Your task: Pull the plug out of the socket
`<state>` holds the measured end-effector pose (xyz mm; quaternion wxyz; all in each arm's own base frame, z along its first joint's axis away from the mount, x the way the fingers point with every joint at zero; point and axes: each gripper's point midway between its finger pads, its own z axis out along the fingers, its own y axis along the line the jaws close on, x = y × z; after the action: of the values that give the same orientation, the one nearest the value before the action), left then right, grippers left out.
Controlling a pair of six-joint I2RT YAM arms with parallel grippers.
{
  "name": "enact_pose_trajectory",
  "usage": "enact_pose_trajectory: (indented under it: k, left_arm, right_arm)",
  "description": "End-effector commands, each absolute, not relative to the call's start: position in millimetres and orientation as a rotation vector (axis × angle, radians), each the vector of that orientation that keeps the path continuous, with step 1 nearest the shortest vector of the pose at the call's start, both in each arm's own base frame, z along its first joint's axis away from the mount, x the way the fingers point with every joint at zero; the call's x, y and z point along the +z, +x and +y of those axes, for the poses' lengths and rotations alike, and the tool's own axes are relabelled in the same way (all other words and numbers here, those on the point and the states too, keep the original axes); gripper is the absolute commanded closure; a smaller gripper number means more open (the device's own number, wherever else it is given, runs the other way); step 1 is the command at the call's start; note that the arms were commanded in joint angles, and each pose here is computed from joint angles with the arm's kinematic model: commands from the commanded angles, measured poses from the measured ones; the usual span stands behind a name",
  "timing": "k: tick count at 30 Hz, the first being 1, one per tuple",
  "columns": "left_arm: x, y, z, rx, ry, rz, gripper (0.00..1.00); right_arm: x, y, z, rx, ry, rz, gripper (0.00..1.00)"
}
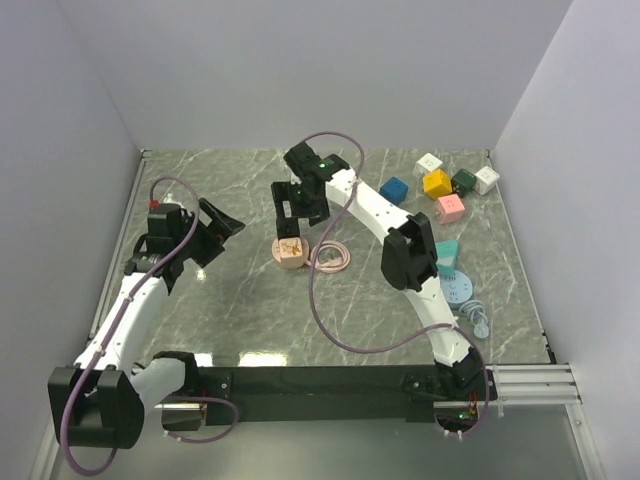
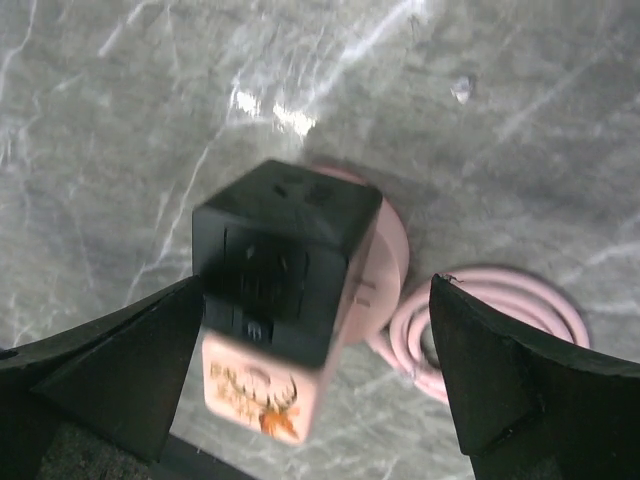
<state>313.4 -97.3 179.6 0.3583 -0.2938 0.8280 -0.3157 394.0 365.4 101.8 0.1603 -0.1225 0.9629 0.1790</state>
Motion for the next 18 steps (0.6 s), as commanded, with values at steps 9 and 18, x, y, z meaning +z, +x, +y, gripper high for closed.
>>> enact_pose_trajectory:
  k: [9,18]
  left_arm:
    - [159,300,-100,-0.867,-0.738,2.148,0.01]
    - [138,298,-105,-0.889,-0.724,2.198,0.01]
  right_arm:
    - [86,384,398,0.419,-0.485,2.706,0.00]
    - [67,388,386,0.300,-0.450,2.729,0.13]
